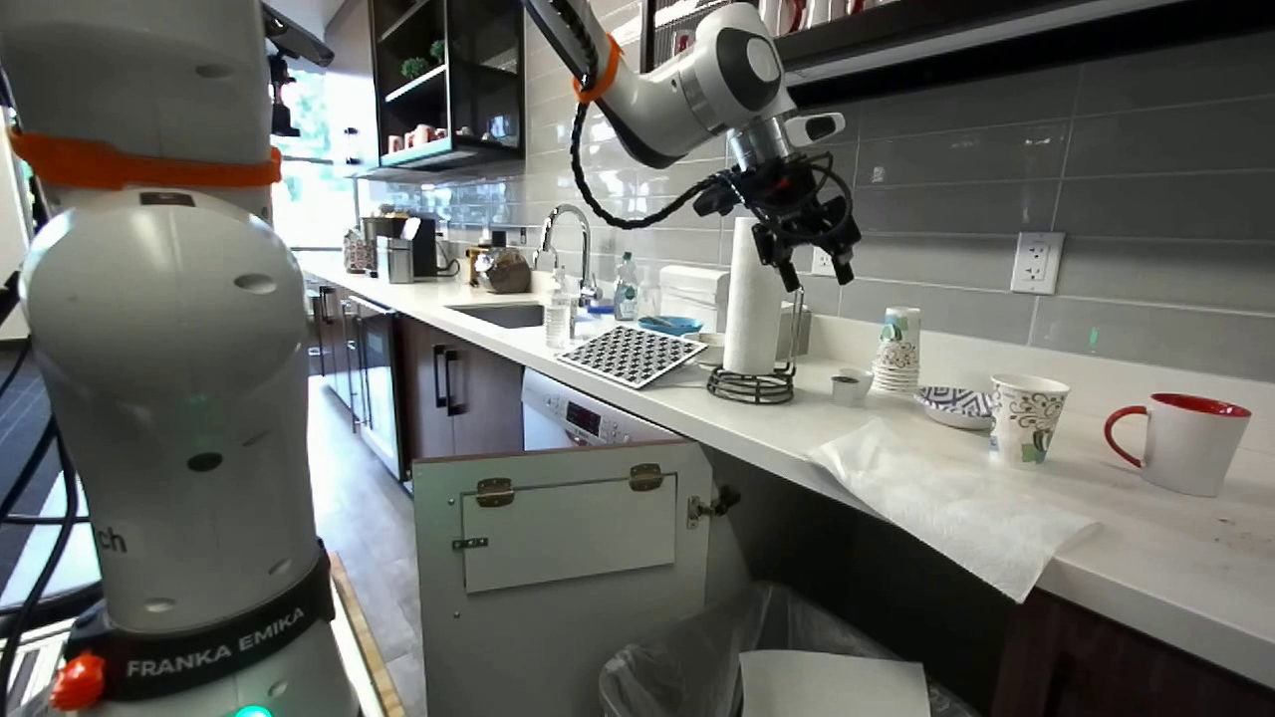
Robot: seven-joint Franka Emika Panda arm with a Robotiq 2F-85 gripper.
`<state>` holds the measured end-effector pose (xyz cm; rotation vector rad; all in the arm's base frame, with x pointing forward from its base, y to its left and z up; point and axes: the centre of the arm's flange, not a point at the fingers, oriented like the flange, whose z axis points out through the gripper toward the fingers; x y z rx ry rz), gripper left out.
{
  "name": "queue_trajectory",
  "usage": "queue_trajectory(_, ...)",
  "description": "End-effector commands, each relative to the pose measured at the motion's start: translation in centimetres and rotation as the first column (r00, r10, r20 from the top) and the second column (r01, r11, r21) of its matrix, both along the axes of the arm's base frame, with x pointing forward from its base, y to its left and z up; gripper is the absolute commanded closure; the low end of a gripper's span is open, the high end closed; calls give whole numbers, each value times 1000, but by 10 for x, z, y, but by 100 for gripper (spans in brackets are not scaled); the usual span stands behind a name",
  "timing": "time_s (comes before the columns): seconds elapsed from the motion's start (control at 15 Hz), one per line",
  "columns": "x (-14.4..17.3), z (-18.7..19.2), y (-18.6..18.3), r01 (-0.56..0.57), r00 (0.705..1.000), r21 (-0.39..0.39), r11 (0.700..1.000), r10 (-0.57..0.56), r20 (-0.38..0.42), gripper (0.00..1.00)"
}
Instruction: Use the white napkin to wipe the counter.
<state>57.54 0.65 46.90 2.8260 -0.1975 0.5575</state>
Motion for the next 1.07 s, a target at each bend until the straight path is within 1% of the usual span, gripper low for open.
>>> queue_trajectory(0.0, 20, -33, -43, 133, 989, 7, 991, -132, -63, 0)
queue_trajectory(0.27, 42, -63, -93, 146, 984, 57, 988, -139, -108, 0)
queue_trajectory(0.4, 54, -76, -109, 130, 983, 77, 989, -118, -138, 0)
queue_trajectory(0.8, 84, -116, -129, 61, 980, 146, 987, -31, -198, 0)
queue_trajectory(1.0, 92, -138, -133, 52, 974, 152, 987, -16, -226, 0)
